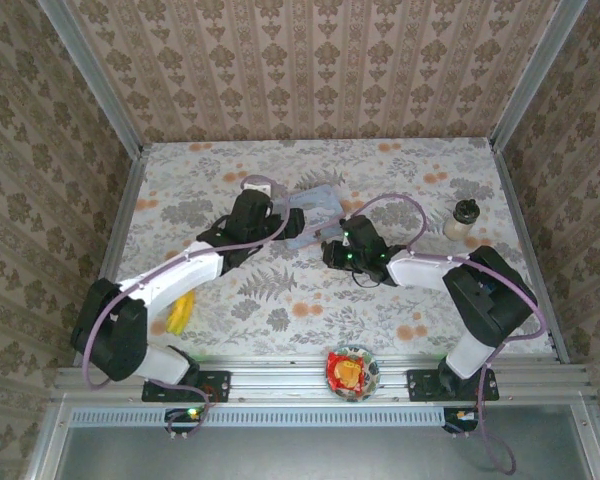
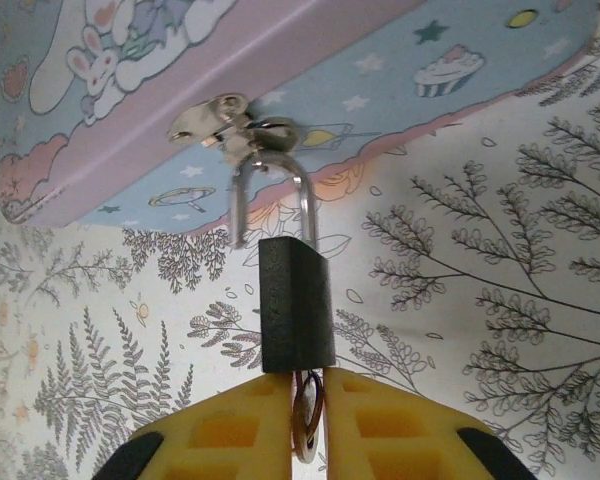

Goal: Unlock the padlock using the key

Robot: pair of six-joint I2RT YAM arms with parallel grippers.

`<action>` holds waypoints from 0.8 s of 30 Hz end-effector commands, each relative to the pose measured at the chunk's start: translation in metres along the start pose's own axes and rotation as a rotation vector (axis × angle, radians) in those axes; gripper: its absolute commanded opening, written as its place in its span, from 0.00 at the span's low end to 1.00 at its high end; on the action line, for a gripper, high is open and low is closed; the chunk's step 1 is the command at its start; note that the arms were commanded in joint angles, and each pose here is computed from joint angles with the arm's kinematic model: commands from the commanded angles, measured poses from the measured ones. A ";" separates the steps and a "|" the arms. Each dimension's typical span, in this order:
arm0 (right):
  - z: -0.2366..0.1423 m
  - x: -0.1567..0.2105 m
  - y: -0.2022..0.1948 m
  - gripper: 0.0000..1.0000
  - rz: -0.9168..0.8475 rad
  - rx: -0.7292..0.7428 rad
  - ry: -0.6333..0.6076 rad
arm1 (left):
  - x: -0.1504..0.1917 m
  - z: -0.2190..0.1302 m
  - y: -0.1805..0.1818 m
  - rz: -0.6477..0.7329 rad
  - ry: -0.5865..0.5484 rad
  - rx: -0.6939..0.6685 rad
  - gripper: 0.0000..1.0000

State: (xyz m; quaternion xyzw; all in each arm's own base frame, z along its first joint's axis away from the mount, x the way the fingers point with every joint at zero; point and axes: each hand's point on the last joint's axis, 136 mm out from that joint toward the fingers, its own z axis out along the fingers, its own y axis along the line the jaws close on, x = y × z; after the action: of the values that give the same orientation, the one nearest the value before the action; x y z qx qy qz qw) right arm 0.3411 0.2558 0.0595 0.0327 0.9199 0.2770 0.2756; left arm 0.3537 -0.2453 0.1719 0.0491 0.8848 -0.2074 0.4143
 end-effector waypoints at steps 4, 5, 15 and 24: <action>0.006 0.001 -0.009 0.25 -0.080 0.120 0.015 | -0.009 0.007 0.018 0.068 -0.007 -0.071 1.00; 0.006 0.000 -0.009 0.25 -0.081 0.122 0.016 | -0.011 0.007 0.019 0.065 -0.009 -0.071 1.00; -0.006 -0.010 -0.002 0.33 -0.086 0.129 -0.008 | -0.014 0.011 0.032 0.068 -0.010 -0.110 1.00; 0.000 -0.012 -0.010 0.43 -0.051 0.183 -0.006 | -0.009 0.034 0.037 0.091 0.041 -0.137 1.00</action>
State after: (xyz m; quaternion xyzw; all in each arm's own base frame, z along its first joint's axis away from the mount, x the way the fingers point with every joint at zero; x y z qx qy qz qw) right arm 0.3472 0.2503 0.0597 0.0180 0.9382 0.2052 0.2781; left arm 0.3849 -0.2263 0.1458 0.0560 0.9015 -0.1440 0.4043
